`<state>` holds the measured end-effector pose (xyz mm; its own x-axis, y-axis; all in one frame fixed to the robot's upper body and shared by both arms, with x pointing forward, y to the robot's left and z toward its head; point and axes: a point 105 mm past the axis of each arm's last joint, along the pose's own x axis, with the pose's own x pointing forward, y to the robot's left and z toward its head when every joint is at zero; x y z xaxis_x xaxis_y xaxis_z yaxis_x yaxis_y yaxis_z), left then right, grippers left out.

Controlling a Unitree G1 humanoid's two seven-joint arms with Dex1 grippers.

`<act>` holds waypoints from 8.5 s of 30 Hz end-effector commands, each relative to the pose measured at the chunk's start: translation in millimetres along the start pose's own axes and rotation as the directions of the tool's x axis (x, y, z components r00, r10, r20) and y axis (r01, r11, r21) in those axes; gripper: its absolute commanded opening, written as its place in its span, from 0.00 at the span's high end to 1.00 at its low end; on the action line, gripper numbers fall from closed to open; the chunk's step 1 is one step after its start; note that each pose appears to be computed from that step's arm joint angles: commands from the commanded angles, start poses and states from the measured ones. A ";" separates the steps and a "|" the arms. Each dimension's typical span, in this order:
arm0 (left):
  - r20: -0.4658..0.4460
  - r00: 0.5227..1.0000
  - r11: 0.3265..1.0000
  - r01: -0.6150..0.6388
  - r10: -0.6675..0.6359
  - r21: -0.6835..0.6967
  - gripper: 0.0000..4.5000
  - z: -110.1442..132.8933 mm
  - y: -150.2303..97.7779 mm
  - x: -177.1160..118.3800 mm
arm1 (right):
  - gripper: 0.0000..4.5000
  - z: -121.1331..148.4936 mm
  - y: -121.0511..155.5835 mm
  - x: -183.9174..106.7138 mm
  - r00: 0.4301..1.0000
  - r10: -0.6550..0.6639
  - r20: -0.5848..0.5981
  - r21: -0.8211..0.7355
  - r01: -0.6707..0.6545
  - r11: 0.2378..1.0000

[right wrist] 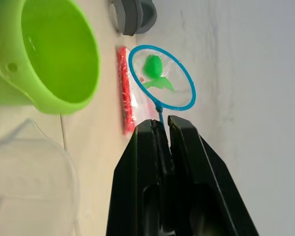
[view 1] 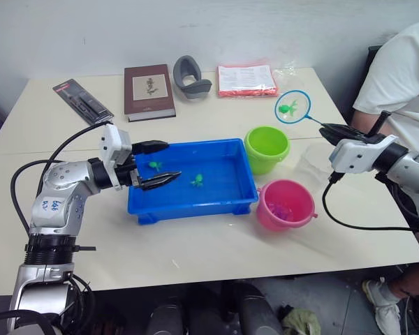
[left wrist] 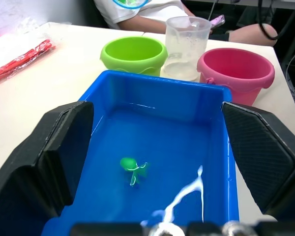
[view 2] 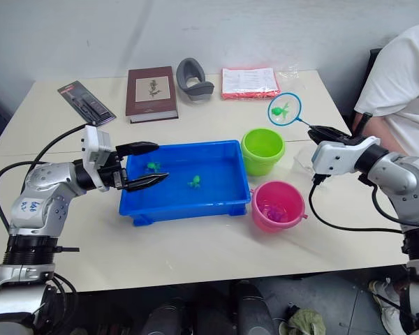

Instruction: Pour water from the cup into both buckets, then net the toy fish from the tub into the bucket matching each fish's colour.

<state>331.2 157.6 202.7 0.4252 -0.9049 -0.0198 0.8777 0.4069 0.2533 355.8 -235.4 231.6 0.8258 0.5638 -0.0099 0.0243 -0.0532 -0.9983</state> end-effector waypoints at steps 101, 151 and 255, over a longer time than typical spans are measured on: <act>-0.143 0.980 0.990 -0.139 0.142 0.030 0.01 -8.9 1.3 -79.1 | 1.00 102.2 59.9 87.3 0.790 0.543 0.284 -0.289 -0.469 0.834; -0.151 0.973 0.984 -0.175 0.177 0.024 0.01 -13.4 -2.9 -85.0 | 1.00 154.7 24.4 63.9 0.699 0.296 0.652 -0.108 -0.301 0.948; 0.009 0.991 0.990 -0.135 0.135 0.026 0.01 5.1 6.5 -37.2 | 1.00 23.2 -17.9 22.5 0.961 -0.108 0.255 -0.041 0.122 0.992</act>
<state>324.5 184.9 197.5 0.5284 -0.8490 -0.0020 0.8258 0.5133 0.2337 365.7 -208.2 230.9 0.6712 0.7405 0.0325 0.1806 -0.1208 -0.9761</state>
